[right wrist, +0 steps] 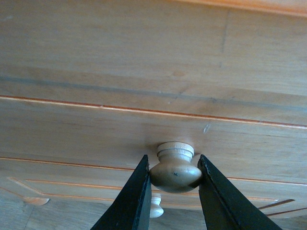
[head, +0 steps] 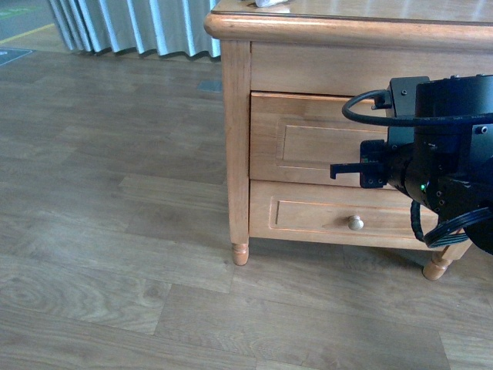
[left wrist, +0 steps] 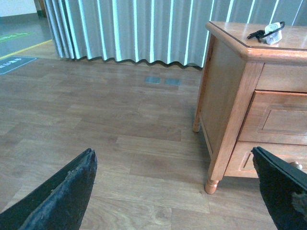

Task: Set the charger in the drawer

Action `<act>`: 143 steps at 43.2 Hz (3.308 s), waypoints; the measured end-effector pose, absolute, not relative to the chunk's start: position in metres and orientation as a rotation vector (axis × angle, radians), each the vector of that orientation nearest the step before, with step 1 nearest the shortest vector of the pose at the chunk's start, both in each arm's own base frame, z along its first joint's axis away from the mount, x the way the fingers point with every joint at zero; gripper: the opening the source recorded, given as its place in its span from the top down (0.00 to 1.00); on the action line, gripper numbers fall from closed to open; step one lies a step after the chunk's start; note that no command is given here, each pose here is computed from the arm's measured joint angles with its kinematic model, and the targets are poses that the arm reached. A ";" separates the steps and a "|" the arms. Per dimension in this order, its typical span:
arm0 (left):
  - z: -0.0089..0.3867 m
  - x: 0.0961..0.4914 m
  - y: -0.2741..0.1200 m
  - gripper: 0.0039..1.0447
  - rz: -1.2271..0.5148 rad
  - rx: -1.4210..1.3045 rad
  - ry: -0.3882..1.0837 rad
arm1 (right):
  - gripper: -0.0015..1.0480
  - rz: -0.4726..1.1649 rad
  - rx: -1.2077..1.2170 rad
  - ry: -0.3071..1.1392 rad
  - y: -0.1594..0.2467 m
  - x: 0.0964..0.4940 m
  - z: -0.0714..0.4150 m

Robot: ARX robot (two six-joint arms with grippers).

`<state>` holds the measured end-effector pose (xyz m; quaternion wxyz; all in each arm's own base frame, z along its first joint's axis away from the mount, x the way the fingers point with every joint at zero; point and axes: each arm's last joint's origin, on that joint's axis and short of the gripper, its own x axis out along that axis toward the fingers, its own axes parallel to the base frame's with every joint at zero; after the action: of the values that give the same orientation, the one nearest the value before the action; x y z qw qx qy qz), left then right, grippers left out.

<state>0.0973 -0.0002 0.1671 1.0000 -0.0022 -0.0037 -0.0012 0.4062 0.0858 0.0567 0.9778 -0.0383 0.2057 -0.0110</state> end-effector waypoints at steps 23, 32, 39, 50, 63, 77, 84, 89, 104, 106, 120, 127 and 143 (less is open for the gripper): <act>0.167 0.097 0.000 0.06 -0.002 -0.004 -0.007 | 0.78 0.050 0.009 0.592 0.080 0.328 0.076; 0.167 0.097 0.000 0.06 -0.002 -0.004 -0.007 | 0.78 0.099 0.024 0.660 0.080 0.283 0.083; 0.167 0.097 0.000 0.06 -0.002 -0.004 -0.007 | 0.78 0.137 0.041 0.699 0.076 0.257 0.085; 0.167 0.097 0.000 0.06 -0.002 -0.004 -0.007 | 0.54 0.169 0.090 0.725 0.068 0.232 0.098; 0.167 0.097 0.000 0.06 -0.002 -0.004 -0.007 | 0.06 0.133 0.163 0.658 0.038 0.194 0.149; 0.167 0.097 0.000 0.06 -0.002 -0.004 -0.007 | 0.08 0.039 0.219 0.423 -0.005 0.142 0.202; 0.167 0.097 0.000 0.06 -0.002 -0.004 -0.007 | 0.08 0.041 0.236 0.333 -0.013 0.134 0.212; 0.167 0.097 0.000 0.06 -0.002 -0.004 -0.007 | 0.08 0.030 0.240 0.273 -0.019 0.132 0.218; 0.167 0.097 0.000 0.06 -0.002 -0.004 -0.007 | 0.08 -0.026 0.272 0.181 -0.035 0.123 0.220; 0.167 0.097 0.000 0.06 -0.002 -0.004 -0.007 | 0.08 -0.026 0.273 0.181 -0.035 0.123 0.220; 0.167 0.097 0.000 0.06 -0.002 -0.004 -0.007 | 0.08 -0.026 0.273 0.181 -0.035 0.123 0.220; 0.166 0.098 0.000 0.06 0.069 -0.052 0.014 | 0.08 -0.026 0.274 0.181 -0.035 0.123 0.220; 0.224 0.164 -0.040 0.06 0.029 -0.290 0.043 | 0.08 -0.023 0.274 0.181 -0.035 0.123 0.220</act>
<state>0.1643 -0.0398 0.2241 0.9892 -0.1445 0.0215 0.0145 0.1228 -0.0349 0.2201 0.9865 0.1363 0.0903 -0.0117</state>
